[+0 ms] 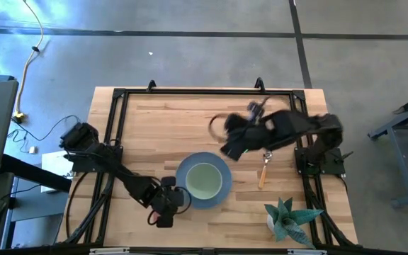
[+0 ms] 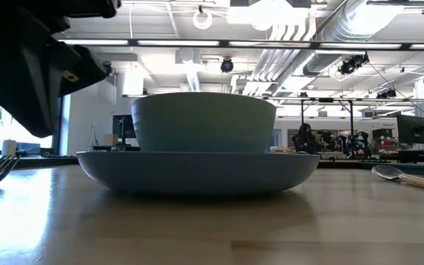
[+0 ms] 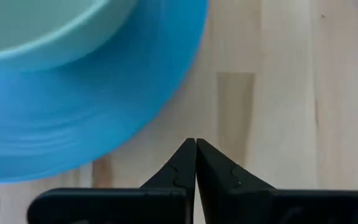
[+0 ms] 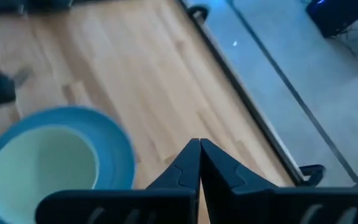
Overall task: Set table place
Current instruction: Adjust the blue plate
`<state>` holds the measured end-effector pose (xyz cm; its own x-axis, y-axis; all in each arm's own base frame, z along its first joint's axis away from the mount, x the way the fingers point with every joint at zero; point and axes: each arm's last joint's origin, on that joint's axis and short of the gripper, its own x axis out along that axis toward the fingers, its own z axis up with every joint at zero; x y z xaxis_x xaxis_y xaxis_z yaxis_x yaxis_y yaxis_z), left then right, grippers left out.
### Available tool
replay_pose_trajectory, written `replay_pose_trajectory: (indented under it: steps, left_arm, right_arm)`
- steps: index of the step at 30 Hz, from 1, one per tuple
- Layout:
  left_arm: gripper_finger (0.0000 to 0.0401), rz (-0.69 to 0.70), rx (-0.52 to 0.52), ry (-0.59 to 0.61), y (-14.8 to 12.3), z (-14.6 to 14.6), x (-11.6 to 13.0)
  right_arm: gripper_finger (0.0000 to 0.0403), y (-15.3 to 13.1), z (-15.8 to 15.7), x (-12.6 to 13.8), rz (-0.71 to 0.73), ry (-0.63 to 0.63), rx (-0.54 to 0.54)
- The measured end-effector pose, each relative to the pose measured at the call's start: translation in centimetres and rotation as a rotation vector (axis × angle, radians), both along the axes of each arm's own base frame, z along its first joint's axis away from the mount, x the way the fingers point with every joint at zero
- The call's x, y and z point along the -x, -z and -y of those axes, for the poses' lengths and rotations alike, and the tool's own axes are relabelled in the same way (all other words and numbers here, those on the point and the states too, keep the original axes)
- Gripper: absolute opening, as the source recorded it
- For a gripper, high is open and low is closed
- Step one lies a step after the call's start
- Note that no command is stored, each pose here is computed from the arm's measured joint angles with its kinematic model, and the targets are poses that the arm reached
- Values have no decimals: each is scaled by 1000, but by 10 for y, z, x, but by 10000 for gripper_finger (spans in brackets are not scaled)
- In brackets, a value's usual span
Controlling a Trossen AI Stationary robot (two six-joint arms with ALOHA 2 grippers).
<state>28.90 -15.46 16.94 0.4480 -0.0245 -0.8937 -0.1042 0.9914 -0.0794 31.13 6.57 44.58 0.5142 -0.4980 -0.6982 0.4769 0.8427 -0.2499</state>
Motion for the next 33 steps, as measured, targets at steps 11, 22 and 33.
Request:
replay_pose_trajectory:
  steps: [11, 22, 33]
  left_arm:
    - [0, -25, 6, 62, 4, -3, -3]
    - [0, -16, -9, 46, 14, -15, -16]
    - [0, -4, -35, 33, 13, -44, -29]
  right_arm:
    - [0, -54, 25, 72, 193, 42, 53]
    - [0, -67, 32, 96, 237, 47, 94]
    - [0, -67, 32, 96, 225, 20, 82]
